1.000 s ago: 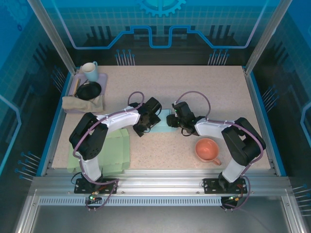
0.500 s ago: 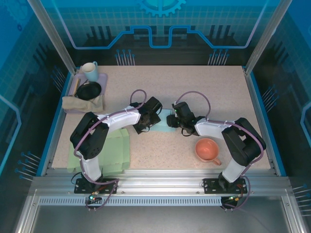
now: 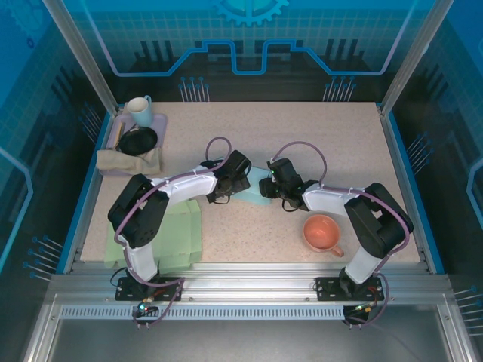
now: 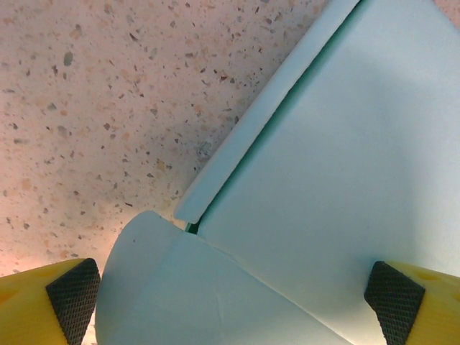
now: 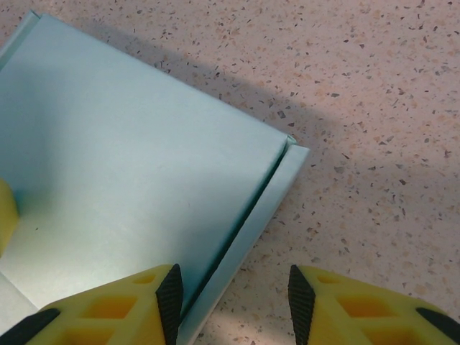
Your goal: Fold the paper box
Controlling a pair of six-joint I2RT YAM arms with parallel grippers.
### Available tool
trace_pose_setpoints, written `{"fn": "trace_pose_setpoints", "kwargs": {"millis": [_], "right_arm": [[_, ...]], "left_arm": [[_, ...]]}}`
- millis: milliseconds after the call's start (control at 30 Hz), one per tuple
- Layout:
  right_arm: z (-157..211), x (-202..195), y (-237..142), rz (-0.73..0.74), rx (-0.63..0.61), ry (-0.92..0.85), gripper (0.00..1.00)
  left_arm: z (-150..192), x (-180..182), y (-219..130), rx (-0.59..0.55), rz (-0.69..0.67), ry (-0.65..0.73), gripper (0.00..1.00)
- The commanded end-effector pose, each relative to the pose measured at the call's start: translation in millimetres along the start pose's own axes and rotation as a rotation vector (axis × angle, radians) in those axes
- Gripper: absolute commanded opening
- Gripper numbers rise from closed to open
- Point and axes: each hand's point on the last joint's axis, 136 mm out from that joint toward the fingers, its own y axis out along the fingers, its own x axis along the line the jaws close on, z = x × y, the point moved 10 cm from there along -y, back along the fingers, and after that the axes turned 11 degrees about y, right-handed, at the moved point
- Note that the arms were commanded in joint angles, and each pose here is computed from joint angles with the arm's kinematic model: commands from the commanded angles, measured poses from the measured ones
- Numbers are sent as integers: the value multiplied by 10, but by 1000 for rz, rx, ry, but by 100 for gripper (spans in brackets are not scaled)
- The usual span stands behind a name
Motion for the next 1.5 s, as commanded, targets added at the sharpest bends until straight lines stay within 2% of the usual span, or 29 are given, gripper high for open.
{"fn": "trace_pose_setpoints", "kwargs": {"millis": [0, 133, 267, 467, 700, 933, 1467], "right_arm": [[267, -107, 88, 91, 128, -51, 45], [261, -99, 76, 89, 127, -54, 45], [249, -93, 78, 88, 124, -55, 45], [252, -89, 94, 87, 131, -56, 45], [261, -97, 104, 92, 135, -63, 45], [272, -106, 107, 99, 135, -66, 45], [275, -107, 114, 97, 140, -62, 45]], "left_arm": [[-120, 77, -198, -55, -42, 41, 99], [-214, 130, -396, -108, -94, 45, 99], [-281, 120, -441, -137, -72, 84, 99], [-360, 46, -252, -120, -5, 105, 99], [-438, -24, -80, -75, 160, 86, 99], [-373, 8, 66, -21, 89, 81, 99], [-200, -57, 190, 55, 91, 76, 99]]}}
